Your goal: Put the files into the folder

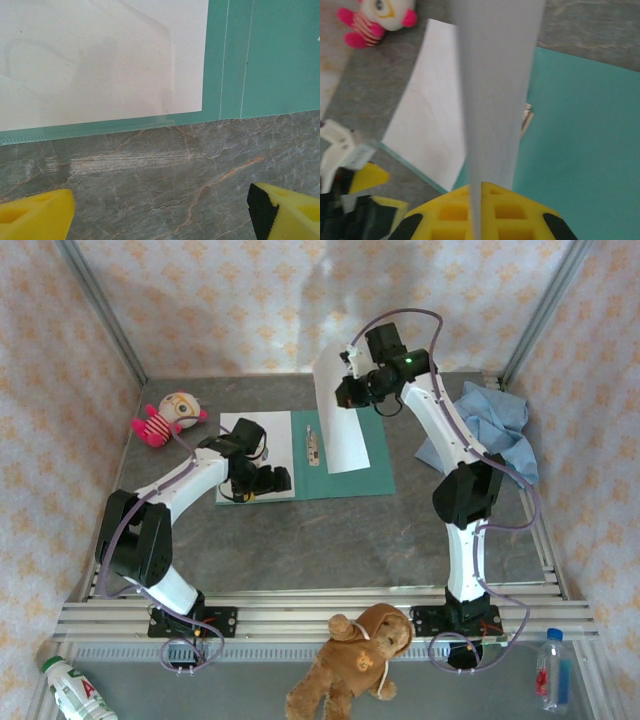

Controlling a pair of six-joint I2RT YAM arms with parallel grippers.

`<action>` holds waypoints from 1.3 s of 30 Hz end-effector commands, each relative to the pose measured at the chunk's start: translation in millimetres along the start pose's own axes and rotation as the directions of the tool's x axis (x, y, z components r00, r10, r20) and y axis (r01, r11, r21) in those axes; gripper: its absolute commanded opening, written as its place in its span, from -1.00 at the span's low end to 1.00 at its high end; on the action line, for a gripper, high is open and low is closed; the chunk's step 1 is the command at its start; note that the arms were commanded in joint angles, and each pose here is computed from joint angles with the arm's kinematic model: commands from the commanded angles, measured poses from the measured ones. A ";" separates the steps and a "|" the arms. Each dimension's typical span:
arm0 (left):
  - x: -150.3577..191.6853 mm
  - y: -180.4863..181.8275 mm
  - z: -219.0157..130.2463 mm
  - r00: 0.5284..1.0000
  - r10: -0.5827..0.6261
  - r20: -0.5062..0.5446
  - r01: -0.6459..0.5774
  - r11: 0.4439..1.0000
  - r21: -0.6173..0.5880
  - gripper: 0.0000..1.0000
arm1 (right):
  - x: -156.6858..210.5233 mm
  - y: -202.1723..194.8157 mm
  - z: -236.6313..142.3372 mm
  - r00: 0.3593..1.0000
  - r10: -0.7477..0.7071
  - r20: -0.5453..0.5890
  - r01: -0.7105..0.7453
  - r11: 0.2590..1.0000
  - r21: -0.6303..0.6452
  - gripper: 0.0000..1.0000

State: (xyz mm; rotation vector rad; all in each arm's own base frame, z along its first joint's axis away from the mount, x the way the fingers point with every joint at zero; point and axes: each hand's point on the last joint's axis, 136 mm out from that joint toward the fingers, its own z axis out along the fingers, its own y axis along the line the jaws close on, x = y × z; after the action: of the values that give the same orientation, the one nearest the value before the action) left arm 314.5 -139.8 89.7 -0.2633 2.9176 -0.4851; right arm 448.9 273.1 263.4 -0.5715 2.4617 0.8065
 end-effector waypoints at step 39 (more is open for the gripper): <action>11.8 11.9 -6.7 1.000 -0.017 -0.026 0.016 0.999 -0.046 0.84 | 53.0 -132.5 70.8 0.966 0.192 -0.171 -0.154 0.964 0.216 -1.00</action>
State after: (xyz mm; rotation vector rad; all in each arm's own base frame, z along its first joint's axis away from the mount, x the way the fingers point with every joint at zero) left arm 308.7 -137.8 94.1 -0.2757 2.9253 -0.4815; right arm 496.2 212.3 126.7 -0.3833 2.7607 0.5901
